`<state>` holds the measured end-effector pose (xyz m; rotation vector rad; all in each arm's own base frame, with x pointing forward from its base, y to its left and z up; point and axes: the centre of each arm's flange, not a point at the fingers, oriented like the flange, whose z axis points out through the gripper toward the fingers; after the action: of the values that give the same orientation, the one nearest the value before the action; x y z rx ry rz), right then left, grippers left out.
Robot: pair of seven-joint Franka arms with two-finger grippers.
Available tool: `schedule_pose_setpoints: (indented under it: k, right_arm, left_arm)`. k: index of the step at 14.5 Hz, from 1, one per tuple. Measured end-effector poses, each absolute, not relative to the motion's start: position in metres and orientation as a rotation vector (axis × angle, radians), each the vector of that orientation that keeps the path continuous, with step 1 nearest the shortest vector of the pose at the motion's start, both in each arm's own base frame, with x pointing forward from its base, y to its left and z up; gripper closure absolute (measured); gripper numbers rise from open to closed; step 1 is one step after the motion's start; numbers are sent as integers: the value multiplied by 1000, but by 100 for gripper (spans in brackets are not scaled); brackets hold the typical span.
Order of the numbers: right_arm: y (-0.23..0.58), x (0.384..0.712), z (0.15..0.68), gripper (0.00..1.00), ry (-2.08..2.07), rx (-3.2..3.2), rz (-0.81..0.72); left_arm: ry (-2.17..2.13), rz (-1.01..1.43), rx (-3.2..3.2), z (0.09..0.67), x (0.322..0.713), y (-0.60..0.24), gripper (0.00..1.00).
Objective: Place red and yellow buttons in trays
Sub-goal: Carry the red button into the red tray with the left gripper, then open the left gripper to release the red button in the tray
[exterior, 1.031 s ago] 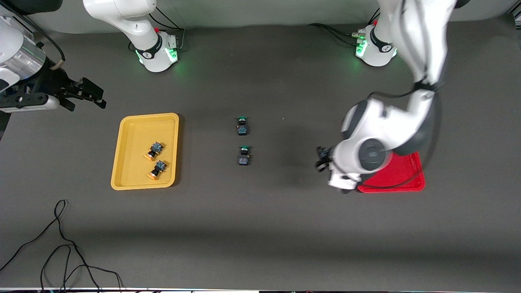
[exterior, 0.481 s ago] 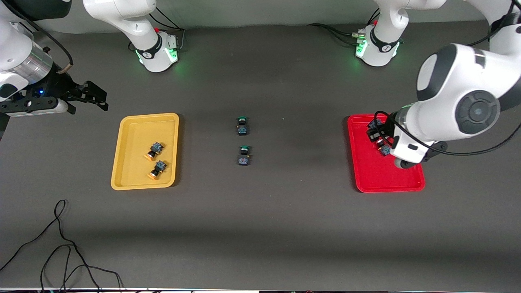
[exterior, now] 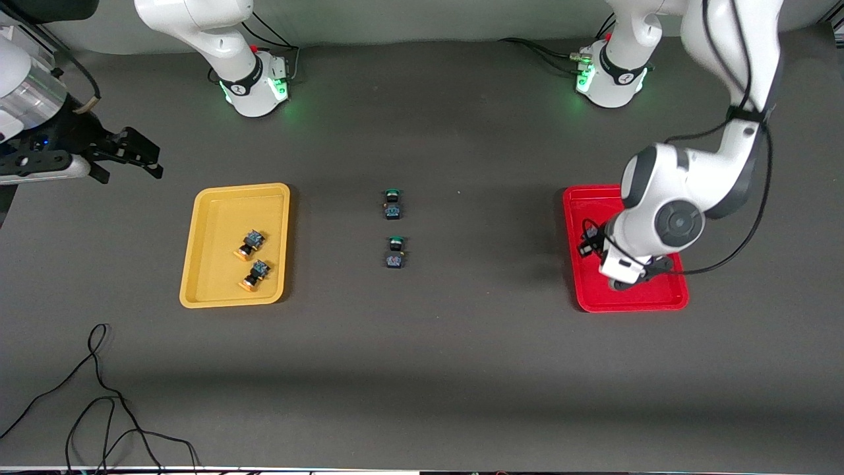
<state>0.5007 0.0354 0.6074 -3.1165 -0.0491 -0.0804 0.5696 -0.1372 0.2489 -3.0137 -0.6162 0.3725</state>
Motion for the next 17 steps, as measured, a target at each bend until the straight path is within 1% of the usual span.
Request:
schedule_pose_setpoints:
  k: [3,7,8,10,11,13,15,17]
  right_arm:
    - [35,501,608,0,-53,-3116,-81]
    - [35,500,607,0,-54,-3117,-67]
    - [35,500,607,0,-55,-3117,-63]
    - [35,499,606,0,-56,-3118,-52]
    - [35,499,605,0,-56,-3118,-50]
    - [35,499,605,0,-58,-3118,-47]
    - [35,500,604,0,-59,-3118,-45]
    - [36,500,602,0,-59,-3119,-38]
  left_arm:
    - [-608,356,-3032,212,579,-112,56]
    - [-579,345,-3047,198,581,-107,56]
    - [-576,343,-3049,199,582,-107,48]
    - [-571,344,-3051,204,583,-108,30]
    - [-567,355,-3048,211,584,-108,19]
    - [-559,376,-3043,239,584,-109,1]
    - [-548,381,-3042,291,580,-110,0]
    - [-540,350,-3052,358,570,-108,0]
